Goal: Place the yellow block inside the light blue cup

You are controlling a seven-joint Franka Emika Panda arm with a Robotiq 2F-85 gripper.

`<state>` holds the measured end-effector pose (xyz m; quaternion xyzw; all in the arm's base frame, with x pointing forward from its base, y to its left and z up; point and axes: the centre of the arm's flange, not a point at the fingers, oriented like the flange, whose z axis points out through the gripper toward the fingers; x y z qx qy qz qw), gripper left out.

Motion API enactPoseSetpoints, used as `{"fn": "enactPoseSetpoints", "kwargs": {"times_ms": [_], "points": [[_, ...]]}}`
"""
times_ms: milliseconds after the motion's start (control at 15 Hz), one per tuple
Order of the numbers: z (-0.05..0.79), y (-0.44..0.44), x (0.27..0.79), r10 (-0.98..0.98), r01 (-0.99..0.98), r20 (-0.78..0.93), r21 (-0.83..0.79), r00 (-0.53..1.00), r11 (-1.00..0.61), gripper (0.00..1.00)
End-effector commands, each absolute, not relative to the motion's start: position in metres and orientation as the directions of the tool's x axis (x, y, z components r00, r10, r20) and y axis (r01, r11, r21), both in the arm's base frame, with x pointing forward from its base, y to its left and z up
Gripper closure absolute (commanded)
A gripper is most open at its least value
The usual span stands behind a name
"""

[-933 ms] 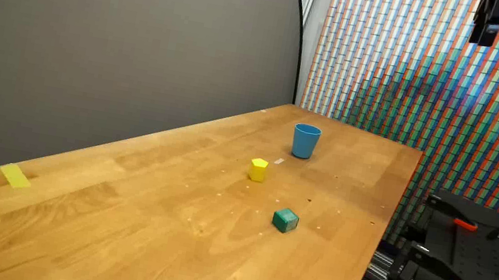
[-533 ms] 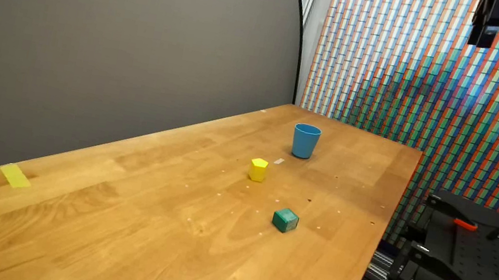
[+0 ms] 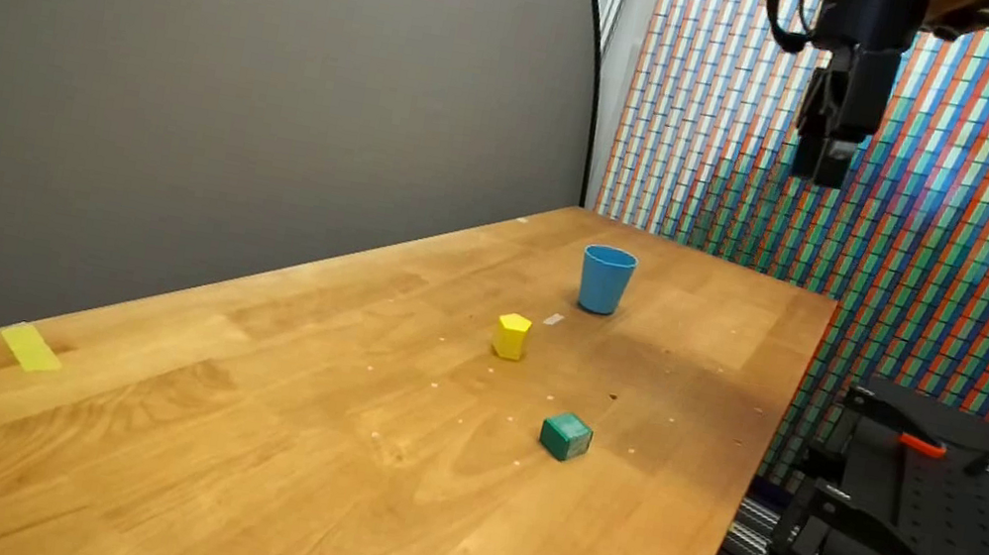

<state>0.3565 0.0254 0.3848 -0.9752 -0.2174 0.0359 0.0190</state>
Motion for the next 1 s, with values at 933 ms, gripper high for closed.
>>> {"fn": "enactPoseSetpoints", "kwargs": {"times_ms": [933], "points": [[0.197,0.219,0.492,0.581,0.549,0.043,0.28,0.813,-0.788,0.0]]}}
